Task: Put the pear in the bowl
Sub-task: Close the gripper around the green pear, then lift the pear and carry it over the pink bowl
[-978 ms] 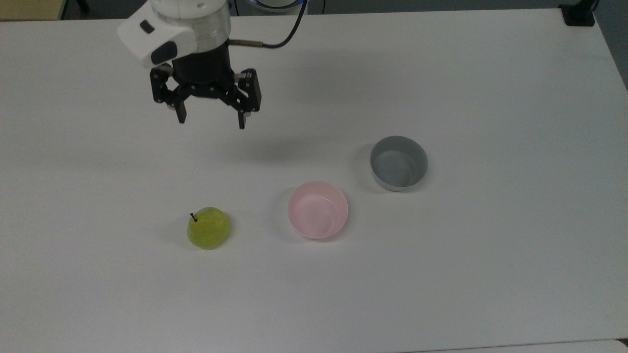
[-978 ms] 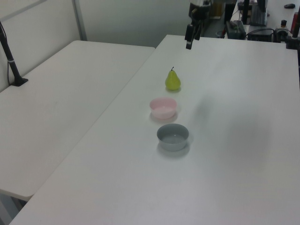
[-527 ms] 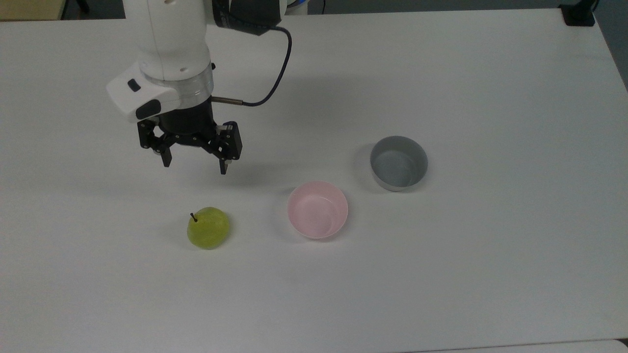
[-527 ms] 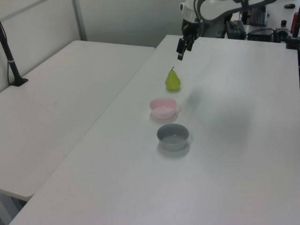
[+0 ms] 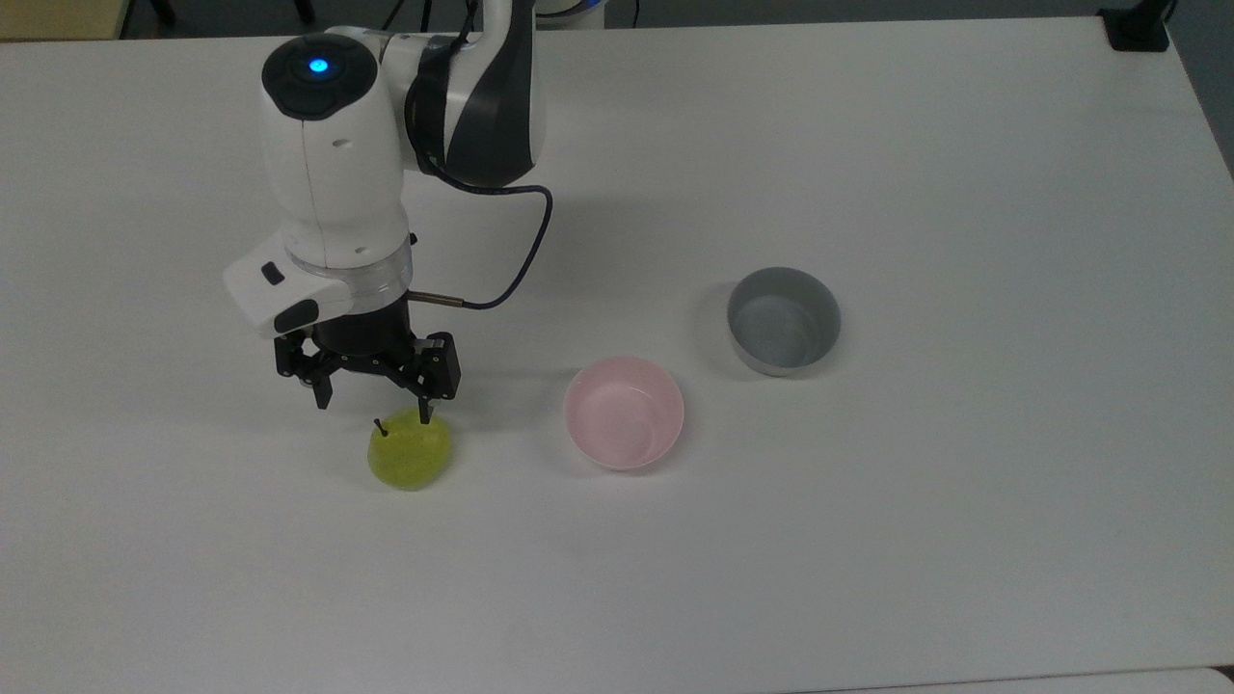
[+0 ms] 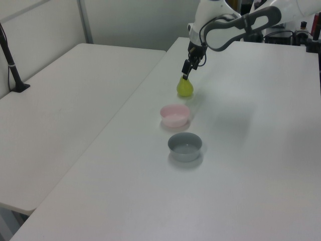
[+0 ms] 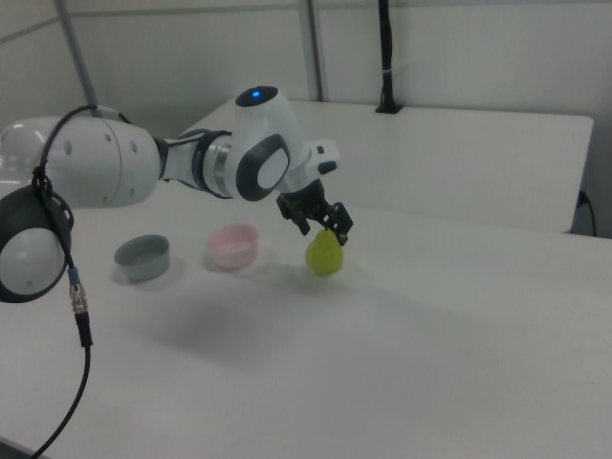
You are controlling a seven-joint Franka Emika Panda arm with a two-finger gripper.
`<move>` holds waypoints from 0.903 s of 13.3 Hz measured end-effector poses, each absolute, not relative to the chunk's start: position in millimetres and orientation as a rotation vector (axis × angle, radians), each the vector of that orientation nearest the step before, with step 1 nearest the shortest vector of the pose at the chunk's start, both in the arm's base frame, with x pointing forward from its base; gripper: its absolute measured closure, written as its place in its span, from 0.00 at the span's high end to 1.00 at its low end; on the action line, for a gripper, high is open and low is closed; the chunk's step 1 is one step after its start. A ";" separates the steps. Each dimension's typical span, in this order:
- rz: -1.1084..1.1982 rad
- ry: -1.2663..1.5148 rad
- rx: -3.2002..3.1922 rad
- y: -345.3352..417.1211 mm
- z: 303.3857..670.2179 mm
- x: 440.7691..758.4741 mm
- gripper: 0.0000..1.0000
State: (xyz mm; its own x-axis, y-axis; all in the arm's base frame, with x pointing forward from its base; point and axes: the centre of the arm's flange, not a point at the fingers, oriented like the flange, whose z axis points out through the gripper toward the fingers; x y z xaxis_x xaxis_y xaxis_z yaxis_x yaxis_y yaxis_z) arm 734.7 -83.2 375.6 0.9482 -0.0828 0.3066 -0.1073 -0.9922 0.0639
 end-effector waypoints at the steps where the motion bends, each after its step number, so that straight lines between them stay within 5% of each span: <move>1: 0.475 -0.144 3.021 -82.3 368.6 736.3 1.00; 7: 0.509 -0.127 3.021 -61.9 317.0 747.0 0.96; 9: 0.532 -0.119 3.018 -54.6 314.4 749.5 0.81; 12: 0.544 -0.123 3.016 -55.5 318.1 750.8 0.81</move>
